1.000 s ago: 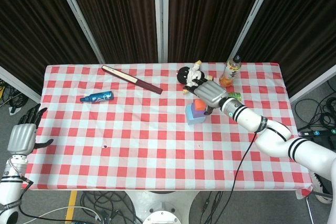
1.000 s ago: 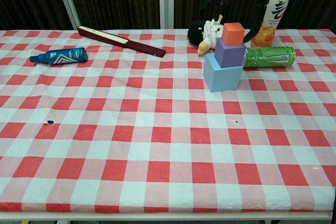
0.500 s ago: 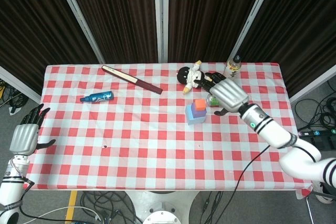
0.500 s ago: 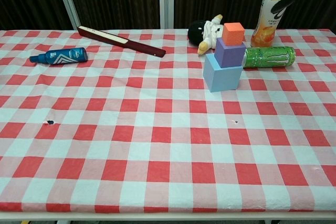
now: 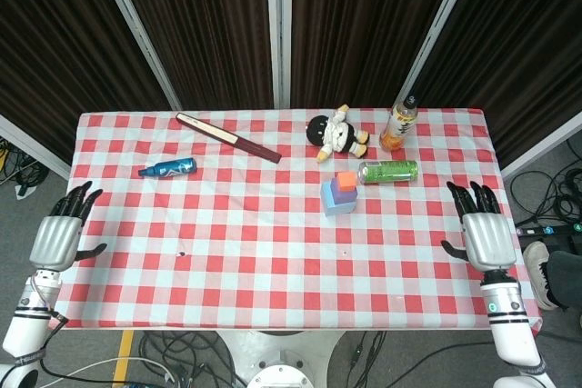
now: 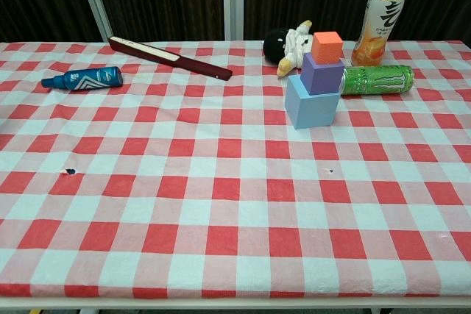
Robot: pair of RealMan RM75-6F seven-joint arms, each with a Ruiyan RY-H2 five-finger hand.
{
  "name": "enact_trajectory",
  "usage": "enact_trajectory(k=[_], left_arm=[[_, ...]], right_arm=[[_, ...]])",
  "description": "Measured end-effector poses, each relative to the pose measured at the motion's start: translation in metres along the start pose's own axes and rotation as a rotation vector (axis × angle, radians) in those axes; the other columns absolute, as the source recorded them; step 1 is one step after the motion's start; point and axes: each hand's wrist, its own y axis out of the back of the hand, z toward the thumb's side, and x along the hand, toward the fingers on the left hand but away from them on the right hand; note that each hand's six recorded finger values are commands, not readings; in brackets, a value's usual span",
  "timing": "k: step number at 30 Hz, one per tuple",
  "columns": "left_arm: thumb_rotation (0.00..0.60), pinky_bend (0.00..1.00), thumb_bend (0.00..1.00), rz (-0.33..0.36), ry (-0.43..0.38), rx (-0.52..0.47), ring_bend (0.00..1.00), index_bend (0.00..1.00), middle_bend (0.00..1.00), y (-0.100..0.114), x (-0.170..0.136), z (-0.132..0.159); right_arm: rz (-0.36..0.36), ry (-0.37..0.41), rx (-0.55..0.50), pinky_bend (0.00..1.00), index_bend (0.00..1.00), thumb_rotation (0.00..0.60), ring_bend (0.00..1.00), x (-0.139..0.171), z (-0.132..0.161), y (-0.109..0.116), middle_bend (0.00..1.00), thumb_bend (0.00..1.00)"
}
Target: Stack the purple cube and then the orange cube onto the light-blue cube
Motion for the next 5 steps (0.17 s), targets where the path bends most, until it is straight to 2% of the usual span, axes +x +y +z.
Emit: enact_trajectory(k=[5], left_arm=[[0.6,0.18,0.0,-0.009,-0.026,-0.011,0.08,0.16,0.12,-0.003,0.0,0.008]], right_arm=[[0.009,-0.054,-0.008,0.06,0.02,0.6,0.0,0.013,-0.013,-0.022,0.14,0.05]])
